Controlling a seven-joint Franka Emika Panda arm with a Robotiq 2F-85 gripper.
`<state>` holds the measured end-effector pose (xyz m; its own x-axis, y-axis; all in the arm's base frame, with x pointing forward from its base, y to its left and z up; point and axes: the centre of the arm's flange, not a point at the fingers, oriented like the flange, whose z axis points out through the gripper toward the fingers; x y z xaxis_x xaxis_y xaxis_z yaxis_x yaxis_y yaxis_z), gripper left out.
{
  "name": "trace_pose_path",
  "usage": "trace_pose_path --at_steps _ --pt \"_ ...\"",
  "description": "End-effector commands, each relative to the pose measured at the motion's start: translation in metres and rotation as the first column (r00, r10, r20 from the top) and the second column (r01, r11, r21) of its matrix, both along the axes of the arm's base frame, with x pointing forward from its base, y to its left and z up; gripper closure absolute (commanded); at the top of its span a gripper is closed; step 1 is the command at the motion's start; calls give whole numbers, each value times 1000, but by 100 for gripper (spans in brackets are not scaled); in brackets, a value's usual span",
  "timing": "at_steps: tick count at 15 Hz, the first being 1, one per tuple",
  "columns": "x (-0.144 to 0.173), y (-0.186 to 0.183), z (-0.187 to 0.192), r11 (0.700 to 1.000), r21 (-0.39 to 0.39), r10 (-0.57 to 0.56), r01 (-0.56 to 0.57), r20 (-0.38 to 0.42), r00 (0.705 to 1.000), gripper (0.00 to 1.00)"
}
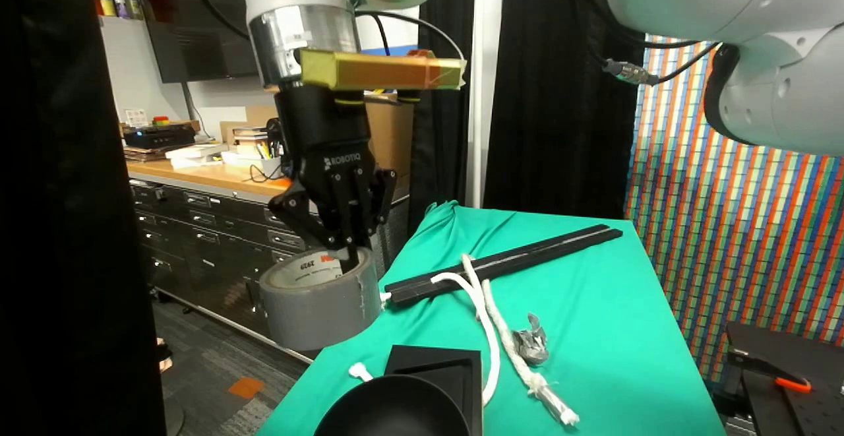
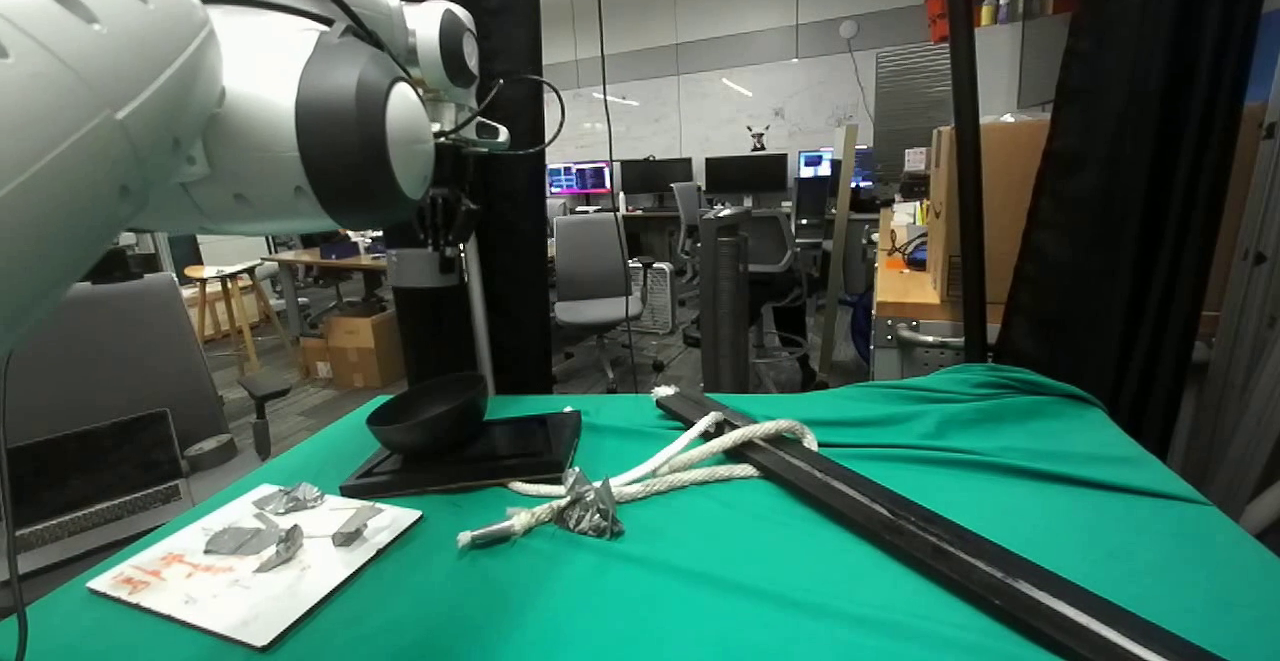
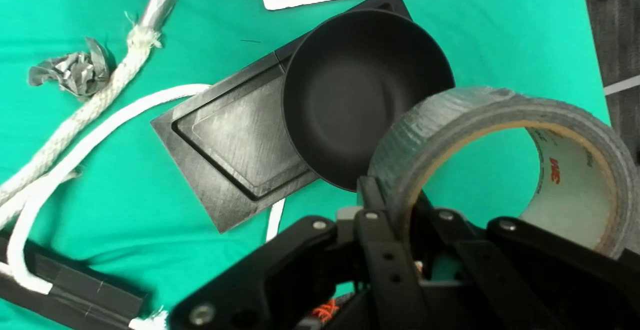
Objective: Put the grey masking tape in the black bowl
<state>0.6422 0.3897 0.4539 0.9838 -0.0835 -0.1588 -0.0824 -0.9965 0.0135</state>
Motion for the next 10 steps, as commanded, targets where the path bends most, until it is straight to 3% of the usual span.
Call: trace_pose_path --at_steps 1,10 --pt "-51 -41 -44 998 45 -31 33 -31 999 93" --pt "-46 -53 -72 997 24 -75 77 -83 994 93"
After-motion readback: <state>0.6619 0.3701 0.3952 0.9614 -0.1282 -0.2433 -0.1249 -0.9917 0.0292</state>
